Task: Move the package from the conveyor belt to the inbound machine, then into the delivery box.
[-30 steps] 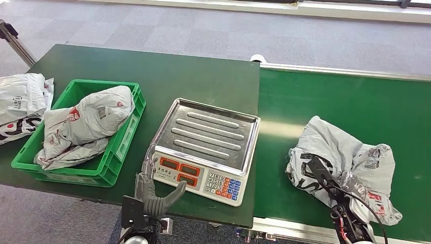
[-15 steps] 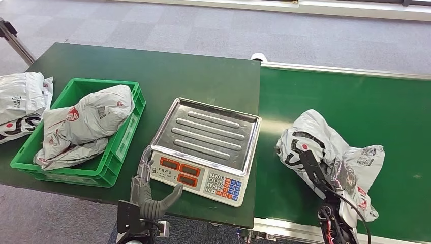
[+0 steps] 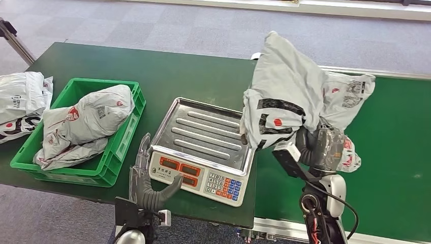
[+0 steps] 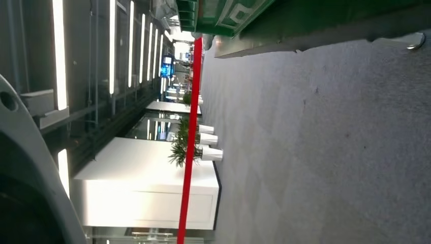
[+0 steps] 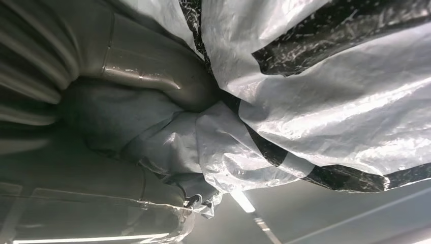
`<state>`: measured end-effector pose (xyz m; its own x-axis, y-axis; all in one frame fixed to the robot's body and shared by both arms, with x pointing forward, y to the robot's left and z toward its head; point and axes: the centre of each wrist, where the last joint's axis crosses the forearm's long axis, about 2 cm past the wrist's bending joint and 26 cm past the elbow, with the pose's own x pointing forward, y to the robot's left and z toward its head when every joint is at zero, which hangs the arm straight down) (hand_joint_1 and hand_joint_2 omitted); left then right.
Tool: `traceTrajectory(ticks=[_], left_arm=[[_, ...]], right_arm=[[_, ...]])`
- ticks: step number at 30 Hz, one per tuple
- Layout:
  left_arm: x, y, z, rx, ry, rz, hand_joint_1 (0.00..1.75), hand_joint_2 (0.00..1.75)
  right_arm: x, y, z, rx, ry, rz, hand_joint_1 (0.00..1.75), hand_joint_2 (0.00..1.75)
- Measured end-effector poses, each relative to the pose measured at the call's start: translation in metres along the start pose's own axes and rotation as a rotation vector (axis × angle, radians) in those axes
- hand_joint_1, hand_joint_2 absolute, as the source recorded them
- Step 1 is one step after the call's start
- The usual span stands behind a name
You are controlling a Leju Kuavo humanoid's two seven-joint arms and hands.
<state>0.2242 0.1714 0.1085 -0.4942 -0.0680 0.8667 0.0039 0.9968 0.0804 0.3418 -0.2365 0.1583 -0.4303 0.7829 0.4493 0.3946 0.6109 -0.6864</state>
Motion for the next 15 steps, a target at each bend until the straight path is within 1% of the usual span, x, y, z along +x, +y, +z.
traceTrajectory(ticks=[4,6,11,15], left_arm=[[0.000,0.000,-0.014,-0.003,-0.031,0.003,0.00,1.75],[0.000,0.001,-0.020,-0.001,-0.044,0.003,0.00,1.75],[0.001,0.003,-0.033,0.004,-0.067,-0.002,0.00,1.75],[0.000,0.004,-0.033,0.008,-0.067,-0.007,0.00,1.75]], right_arm=[[0.025,0.018,-0.010,0.071,-0.130,-0.003,1.75,1.75],[0.037,0.029,-0.015,0.150,-0.171,-0.022,1.75,1.75],[0.055,0.060,-0.026,0.452,-0.217,-0.069,1.75,1.75],[0.063,0.082,-0.022,0.576,-0.229,-0.059,1.75,1.75]])
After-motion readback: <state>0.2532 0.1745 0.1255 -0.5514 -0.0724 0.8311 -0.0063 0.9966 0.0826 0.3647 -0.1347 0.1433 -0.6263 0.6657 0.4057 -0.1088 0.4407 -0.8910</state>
